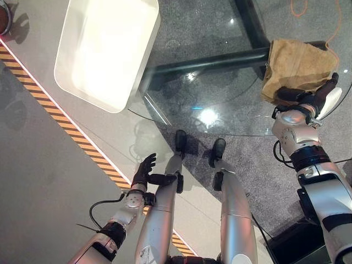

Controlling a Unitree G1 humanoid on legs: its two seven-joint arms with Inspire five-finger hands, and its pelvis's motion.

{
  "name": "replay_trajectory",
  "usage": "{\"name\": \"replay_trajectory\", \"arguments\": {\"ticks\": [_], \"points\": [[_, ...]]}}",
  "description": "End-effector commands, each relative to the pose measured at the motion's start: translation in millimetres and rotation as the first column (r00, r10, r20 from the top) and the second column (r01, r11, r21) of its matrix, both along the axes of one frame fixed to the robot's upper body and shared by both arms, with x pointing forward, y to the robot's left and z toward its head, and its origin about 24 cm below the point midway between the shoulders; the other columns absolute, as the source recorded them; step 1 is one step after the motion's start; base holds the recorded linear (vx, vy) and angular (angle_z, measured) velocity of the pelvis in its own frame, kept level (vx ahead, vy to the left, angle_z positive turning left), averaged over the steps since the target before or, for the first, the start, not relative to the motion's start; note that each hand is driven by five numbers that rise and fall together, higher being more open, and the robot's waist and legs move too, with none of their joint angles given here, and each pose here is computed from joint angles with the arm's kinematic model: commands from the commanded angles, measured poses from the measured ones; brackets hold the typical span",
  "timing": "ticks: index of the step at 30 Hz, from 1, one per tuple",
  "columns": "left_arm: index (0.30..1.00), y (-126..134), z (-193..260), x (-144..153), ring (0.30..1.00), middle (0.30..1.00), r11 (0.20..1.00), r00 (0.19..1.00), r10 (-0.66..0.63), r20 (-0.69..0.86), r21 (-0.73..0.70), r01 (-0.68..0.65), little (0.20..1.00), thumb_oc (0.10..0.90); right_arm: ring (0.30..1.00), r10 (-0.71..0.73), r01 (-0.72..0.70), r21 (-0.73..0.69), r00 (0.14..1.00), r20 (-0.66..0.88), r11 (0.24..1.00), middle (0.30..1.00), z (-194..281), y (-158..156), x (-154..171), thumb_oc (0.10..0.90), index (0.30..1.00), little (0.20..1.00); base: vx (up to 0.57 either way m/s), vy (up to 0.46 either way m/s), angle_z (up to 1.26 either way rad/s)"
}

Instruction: Wipe the table with a cloth and put it in the basket.

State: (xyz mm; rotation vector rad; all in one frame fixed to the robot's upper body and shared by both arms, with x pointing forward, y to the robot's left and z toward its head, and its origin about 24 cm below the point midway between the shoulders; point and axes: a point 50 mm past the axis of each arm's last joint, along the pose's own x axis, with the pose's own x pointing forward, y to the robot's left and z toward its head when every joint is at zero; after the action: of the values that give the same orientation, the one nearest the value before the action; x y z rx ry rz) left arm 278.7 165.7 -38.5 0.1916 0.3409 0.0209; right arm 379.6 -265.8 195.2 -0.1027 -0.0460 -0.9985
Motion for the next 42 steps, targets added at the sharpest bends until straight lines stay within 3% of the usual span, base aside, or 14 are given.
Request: {"name": "replay_trajectory", "arguments": {"ticks": [1, 7, 14, 26, 35, 42], "points": [[0.900, -1, -13, -19, 0.900, 0.900, 0.999, 0.999, 0.030, -0.029, -0.030, -0.031, 0.900, 0.800, 0.900, -0.220, 0.213, -0.152, 0.975, -0.032, 0.965, 0.900, 15, -44, -17, 0.800, 0.900, 0.900, 0.00, 0.000, 0.00], [0.900, -4, -14, -20, 0.900, 0.900, 0.999, 0.999, 0.025, -0.031, -0.046, -0.027, 0.900, 0.800, 0.900, -0.312, 0.314, -0.217, 0.949, 0.044, 0.924, 0.900, 24, -39, -21, 0.800, 0.900, 0.900, 0.00, 0.000, 0.00], [0.900, -7, -15, -23, 0.900, 0.900, 0.997, 0.999, 0.031, -0.032, -0.065, -0.033, 0.900, 0.800, 0.900, -0.285, 0.315, -0.241, 0.947, 0.149, 0.918, 0.900, 28, -21, -26, 0.800, 0.900, 0.900, 0.00, 0.005, -0.01], [0.900, -5, -13, -17, 0.900, 0.900, 0.997, 0.998, 0.050, -0.028, -0.058, -0.051, 0.900, 0.800, 0.900, -0.264, 0.274, -0.244, 0.962, 0.071, 0.930, 0.900, 16, -21, -25, 0.800, 0.900, 0.900, 0.00, 0.001, 0.00], [0.900, -3, -16, -20, 0.900, 0.900, 0.998, 0.999, 0.039, -0.033, -0.055, -0.040, 0.900, 0.800, 0.900, -0.200, 0.204, -0.095, 0.979, 0.048, 0.974, 0.900, 15, -35, -17, 0.800, 0.900, 0.900, 0.00, 0.000, 0.00], [0.900, -3, -14, -20, 0.900, 0.900, 0.999, 0.999, 0.026, -0.035, -0.047, -0.028, 0.900, 0.800, 0.900, -0.030, 0.014, 0.151, 0.994, 0.105, 0.988, 0.900, 13, -37, -8, 0.800, 0.900, 0.900, 0.00, 0.000, 0.00]]}}
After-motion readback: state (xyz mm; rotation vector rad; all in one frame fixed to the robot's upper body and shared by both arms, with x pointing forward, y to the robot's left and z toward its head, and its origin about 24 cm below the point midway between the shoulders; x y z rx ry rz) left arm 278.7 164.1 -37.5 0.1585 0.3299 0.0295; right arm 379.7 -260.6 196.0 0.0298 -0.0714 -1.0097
